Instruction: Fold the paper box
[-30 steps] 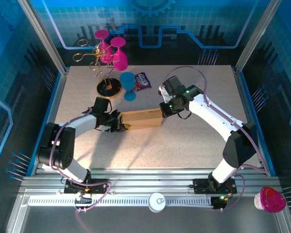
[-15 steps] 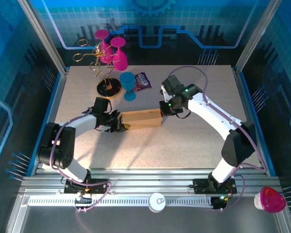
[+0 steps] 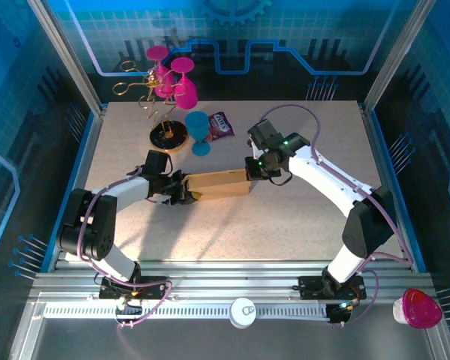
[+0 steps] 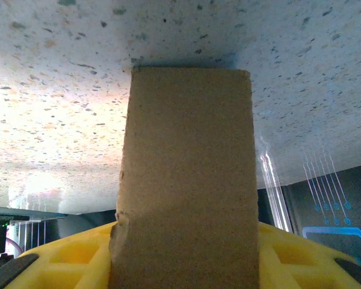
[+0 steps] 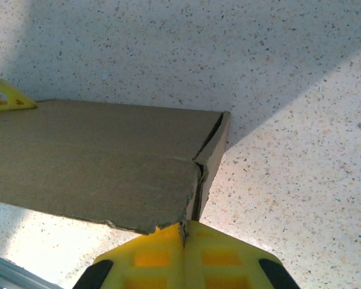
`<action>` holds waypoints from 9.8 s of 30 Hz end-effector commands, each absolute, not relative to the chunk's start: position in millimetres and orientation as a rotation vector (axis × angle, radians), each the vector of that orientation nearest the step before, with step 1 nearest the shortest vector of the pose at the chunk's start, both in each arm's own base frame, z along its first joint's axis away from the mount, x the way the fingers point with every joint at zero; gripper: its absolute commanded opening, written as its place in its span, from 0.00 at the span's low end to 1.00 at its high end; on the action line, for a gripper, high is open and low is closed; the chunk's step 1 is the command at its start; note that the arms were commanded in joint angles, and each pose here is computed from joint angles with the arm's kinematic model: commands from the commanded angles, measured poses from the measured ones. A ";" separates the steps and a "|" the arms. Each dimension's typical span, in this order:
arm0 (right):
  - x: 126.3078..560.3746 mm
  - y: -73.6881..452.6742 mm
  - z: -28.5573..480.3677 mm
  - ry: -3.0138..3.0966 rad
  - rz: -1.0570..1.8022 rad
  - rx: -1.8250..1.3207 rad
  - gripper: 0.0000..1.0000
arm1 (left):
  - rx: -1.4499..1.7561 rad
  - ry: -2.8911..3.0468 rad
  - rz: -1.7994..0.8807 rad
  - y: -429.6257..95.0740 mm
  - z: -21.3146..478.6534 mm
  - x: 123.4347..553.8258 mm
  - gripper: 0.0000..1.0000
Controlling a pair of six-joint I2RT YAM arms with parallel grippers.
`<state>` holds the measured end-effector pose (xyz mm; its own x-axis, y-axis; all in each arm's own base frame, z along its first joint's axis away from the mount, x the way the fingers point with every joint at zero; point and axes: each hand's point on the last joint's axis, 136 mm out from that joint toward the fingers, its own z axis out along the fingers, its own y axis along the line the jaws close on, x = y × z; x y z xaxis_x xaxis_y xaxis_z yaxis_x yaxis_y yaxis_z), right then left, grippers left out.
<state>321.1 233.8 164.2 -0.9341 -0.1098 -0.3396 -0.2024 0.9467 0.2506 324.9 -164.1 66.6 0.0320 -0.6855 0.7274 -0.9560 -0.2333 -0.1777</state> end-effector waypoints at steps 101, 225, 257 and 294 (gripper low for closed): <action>341.9 234.2 153.8 2.838 0.282 -0.284 0.00 | 0.031 -3.299 0.528 -148.2 178.5 298.5 0.05; 354.2 237.9 121.3 2.544 1.378 1.324 0.19 | 0.850 -2.928 1.206 -149.0 138.8 313.9 0.27; 240.9 113.0 105.3 2.730 0.795 1.076 0.54 | 0.694 -3.018 1.060 -179.1 130.0 239.1 0.43; 333.0 25.6 124.4 1.927 -0.176 -0.123 1.00 | 0.578 -4.306 -0.166 1.3 133.9 308.9 0.99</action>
<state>310.6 9.5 97.5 -0.5086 -0.1665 -0.8447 0.0524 0.9733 -0.2235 284.8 16.1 112.2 -0.4700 -0.1572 -0.8685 -0.3086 0.9512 -0.0051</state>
